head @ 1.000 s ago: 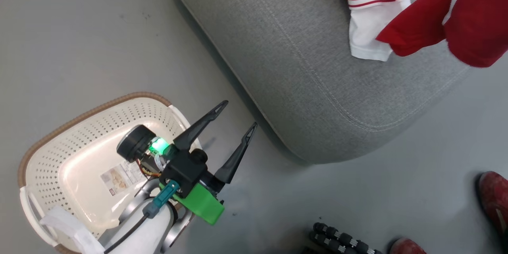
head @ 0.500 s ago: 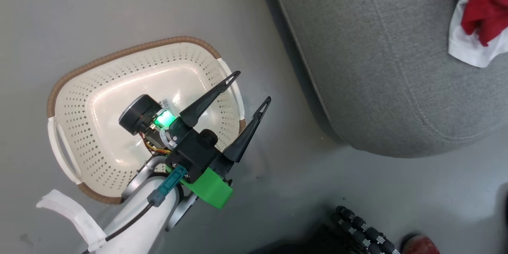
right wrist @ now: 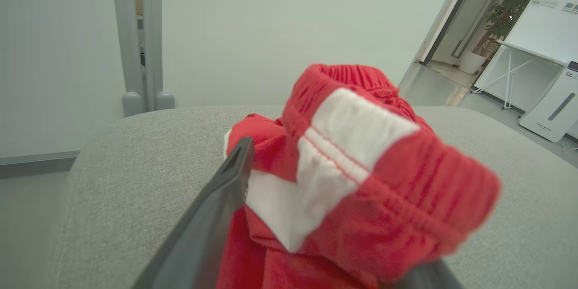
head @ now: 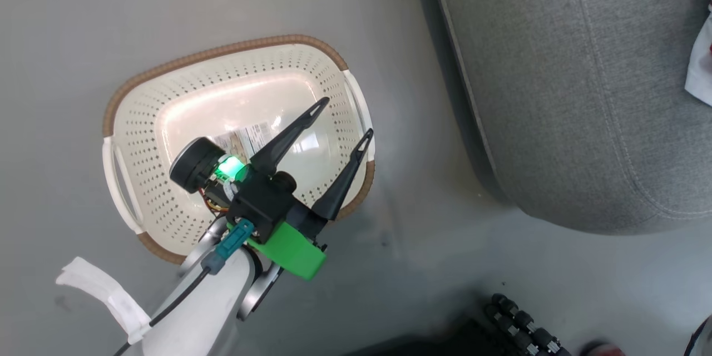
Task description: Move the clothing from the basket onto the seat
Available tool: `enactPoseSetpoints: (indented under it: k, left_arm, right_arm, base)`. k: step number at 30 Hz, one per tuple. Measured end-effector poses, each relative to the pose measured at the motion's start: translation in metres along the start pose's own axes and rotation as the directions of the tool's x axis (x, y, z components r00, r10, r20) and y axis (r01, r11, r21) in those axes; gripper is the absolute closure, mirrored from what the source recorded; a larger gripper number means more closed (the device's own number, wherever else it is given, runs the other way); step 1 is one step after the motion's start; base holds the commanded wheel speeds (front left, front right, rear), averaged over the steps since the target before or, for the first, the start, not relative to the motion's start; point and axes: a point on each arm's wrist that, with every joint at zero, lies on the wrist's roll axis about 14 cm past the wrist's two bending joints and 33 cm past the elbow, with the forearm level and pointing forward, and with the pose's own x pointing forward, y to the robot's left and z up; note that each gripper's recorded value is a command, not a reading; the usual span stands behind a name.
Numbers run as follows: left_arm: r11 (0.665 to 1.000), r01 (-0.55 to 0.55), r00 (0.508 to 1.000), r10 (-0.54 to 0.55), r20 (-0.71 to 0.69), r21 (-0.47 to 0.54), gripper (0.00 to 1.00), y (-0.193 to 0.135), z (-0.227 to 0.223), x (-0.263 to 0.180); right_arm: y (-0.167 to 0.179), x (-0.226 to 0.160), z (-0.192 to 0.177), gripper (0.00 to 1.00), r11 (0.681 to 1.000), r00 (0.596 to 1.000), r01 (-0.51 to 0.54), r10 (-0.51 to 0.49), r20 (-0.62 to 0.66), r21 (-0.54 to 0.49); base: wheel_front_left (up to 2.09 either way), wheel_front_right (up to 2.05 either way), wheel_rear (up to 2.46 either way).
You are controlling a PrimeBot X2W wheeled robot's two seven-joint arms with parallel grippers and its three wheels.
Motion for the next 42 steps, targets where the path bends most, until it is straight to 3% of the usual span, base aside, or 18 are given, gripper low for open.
enactPoseSetpoints:
  k: [7, 13, 18, 21, 25, 33, 36, 42]
  left_arm:
    - [0.992, -0.118, 0.991, 0.120, 0.052, -0.040, 0.00, -0.005, 0.031, -0.009]
    - [0.964, -0.264, 0.946, 0.263, 0.189, -0.021, 0.00, 0.002, 0.088, -0.029]
    - [0.918, -0.396, 0.881, 0.384, 0.275, -0.012, 0.00, 0.011, 0.123, -0.066]
    - [0.897, -0.443, 0.855, 0.428, 0.292, -0.020, 0.00, 0.012, 0.131, -0.090]
    - [0.844, -0.536, 0.794, 0.508, 0.333, -0.011, 0.00, 0.019, 0.146, -0.129]
    - [0.730, -0.682, 0.680, 0.620, 0.391, 0.029, 0.00, 0.017, 0.159, -0.204]
    - [0.689, -0.724, 0.636, 0.649, 0.418, 0.032, 0.00, 0.014, 0.165, -0.228]
    - [0.671, -0.741, 0.617, 0.665, 0.421, 0.025, 0.00, -0.002, 0.158, -0.255]
  right_arm:
    - [-0.012, -0.061, 0.008, 0.00, 1.000, 0.999, -0.007, 0.007, -0.031, 0.012]
    - [0.015, -0.114, 0.011, 0.00, 0.993, 0.992, -0.101, 0.105, -0.063, 0.068]
    - [0.054, -0.148, 0.029, 0.00, 0.964, 0.974, -0.217, 0.223, -0.026, 0.152]
    - [0.082, -0.167, 0.044, 0.00, 0.929, 0.952, -0.301, 0.305, 0.012, 0.216]
    - [0.112, -0.191, 0.065, 0.00, 0.873, 0.914, -0.403, 0.400, 0.071, 0.273]
    - [0.133, -0.221, 0.108, 0.00, 0.810, 0.871, -0.490, 0.450, 0.195, 0.321]
    - [0.136, -0.232, 0.117, 0.00, 0.798, 0.857, -0.515, 0.467, 0.221, 0.313]
    - [0.128, -0.246, 0.124, 0.00, 0.803, 0.855, -0.515, 0.459, 0.240, 0.300]
  base:
    - [0.00, 0.00, 0.00]
    - [0.00, 0.00, 0.00]
    - [0.00, 0.00, 0.00]
    - [0.00, 0.00, 0.00]
    - [0.00, 0.00, 0.00]
    - [0.00, 0.00, 0.00]
    - [0.00, 0.00, 0.00]
    - [0.00, 0.00, 0.00]
